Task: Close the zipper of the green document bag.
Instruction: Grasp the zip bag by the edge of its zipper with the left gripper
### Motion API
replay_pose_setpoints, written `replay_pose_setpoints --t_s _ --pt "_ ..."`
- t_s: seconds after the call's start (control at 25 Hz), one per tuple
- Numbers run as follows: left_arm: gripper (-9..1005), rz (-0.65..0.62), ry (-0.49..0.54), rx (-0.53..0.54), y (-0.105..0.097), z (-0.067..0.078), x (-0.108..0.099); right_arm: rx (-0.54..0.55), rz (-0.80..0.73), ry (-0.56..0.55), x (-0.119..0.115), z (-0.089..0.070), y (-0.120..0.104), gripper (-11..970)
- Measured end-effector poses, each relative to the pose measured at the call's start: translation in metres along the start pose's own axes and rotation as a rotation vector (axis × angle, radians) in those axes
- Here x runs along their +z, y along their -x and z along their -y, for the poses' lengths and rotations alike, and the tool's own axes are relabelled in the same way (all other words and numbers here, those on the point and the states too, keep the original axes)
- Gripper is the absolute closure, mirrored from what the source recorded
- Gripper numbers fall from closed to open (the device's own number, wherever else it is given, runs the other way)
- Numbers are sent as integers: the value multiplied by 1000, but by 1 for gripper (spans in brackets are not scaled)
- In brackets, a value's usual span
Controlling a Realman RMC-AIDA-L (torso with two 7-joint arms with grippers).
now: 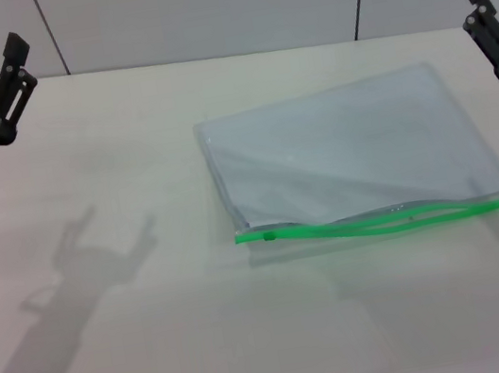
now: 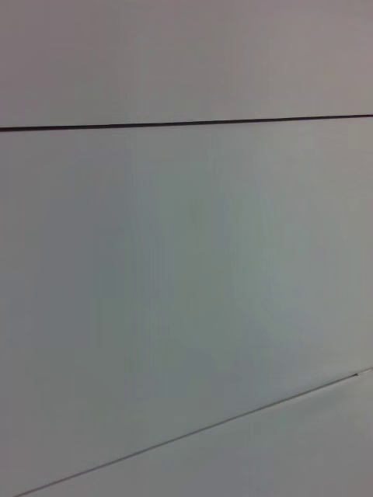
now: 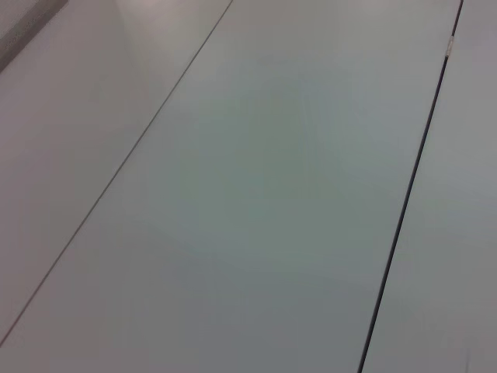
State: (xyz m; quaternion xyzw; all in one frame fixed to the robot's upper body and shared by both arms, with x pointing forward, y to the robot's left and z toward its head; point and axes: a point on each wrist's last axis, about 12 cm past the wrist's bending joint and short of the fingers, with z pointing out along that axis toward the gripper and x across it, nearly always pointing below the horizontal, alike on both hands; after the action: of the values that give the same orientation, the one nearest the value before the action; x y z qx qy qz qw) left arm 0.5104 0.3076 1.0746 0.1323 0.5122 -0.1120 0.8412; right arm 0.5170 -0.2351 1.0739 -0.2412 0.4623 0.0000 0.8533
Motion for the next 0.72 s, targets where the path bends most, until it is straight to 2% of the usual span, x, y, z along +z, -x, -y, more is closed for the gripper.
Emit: replay_pose_setpoints --t_s 0.32,0.52,0.72 --pt "130 -3 -3 -3 0 0 0 0 3 -1 0 0 0 251" --pt "131 -20 -40 -22 -2 5 -1 0 4 -1 0 0 0 251" --pt "131 -121 -90 -137 -10 6 -13 2 11 0 2 0 1 252"
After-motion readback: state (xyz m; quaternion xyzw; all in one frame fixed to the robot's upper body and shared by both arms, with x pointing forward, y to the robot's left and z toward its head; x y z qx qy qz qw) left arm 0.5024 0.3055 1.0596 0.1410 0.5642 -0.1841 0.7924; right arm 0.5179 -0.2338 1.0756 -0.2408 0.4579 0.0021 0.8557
